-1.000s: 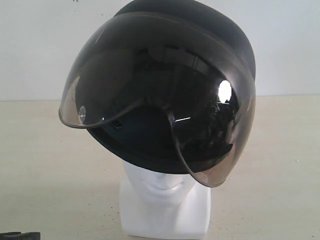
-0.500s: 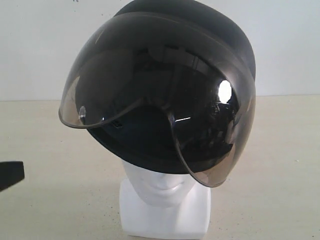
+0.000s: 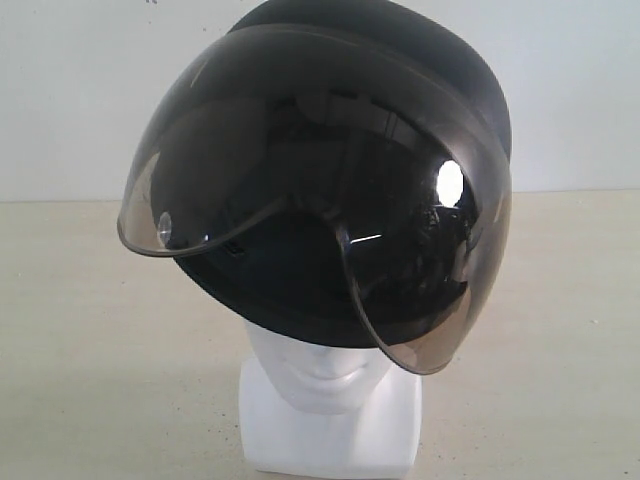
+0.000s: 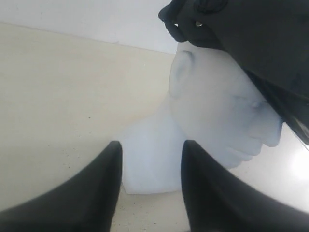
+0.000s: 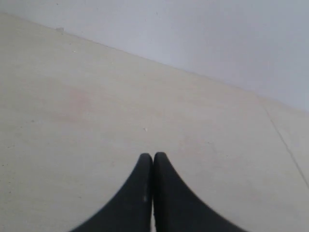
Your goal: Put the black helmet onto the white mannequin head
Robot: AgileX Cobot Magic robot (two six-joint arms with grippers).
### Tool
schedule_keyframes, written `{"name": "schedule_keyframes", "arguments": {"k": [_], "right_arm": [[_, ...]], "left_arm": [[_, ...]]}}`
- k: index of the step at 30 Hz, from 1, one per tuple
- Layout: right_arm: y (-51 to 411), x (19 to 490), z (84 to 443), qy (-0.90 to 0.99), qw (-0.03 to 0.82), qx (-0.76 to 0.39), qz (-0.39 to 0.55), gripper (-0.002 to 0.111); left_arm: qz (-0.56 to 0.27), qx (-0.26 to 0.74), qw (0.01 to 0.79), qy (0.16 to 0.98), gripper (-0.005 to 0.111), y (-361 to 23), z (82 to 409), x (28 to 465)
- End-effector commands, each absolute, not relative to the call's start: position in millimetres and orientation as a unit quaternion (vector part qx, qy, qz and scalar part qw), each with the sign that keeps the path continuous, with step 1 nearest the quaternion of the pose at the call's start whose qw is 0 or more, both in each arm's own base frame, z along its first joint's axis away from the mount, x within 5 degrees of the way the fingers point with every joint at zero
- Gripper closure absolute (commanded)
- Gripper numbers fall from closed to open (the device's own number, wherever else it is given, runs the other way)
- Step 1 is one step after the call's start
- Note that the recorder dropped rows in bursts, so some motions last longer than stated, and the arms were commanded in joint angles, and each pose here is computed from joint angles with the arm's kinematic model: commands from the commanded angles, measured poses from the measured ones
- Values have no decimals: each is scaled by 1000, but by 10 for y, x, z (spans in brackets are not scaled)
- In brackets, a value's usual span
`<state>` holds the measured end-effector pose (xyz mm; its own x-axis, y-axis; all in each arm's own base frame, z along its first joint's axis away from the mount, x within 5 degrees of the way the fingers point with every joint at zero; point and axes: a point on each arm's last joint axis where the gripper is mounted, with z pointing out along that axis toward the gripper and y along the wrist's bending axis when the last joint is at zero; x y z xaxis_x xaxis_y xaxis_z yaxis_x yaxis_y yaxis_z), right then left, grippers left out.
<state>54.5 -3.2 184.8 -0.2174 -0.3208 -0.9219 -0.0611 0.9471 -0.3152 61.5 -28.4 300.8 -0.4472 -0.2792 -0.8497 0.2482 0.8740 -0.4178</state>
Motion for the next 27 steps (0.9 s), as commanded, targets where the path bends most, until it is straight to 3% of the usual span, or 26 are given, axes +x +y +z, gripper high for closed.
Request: {"name": "schedule_keyframes", "arguments": {"k": [1,7,10,16,19,23,27], "right_arm": [[-25,555,1914,744,638,-149,-131,108],[-23,556,1921,741,641,-150,-131,108],[7,564,2021,707,687,-131,-106,108],[-7,475,2448,522,829,100,172,108],[-36,450,2600,517,795,179,262,108],[60,420,2967,621,721,160,263,108],[161,550,3195,757,588,147,246,108]], "left_arm": [[-255,-6,550,796,68,-189,3038,430],[-238,-3,566,789,68,-77,3003,254],[-235,-2,576,783,68,-42,3002,204],[-195,5,618,762,68,51,3160,156],[-181,-1,638,749,68,100,3290,134],[-161,-24,651,741,68,151,3485,162],[-144,-30,652,744,68,137,3654,258]]}}
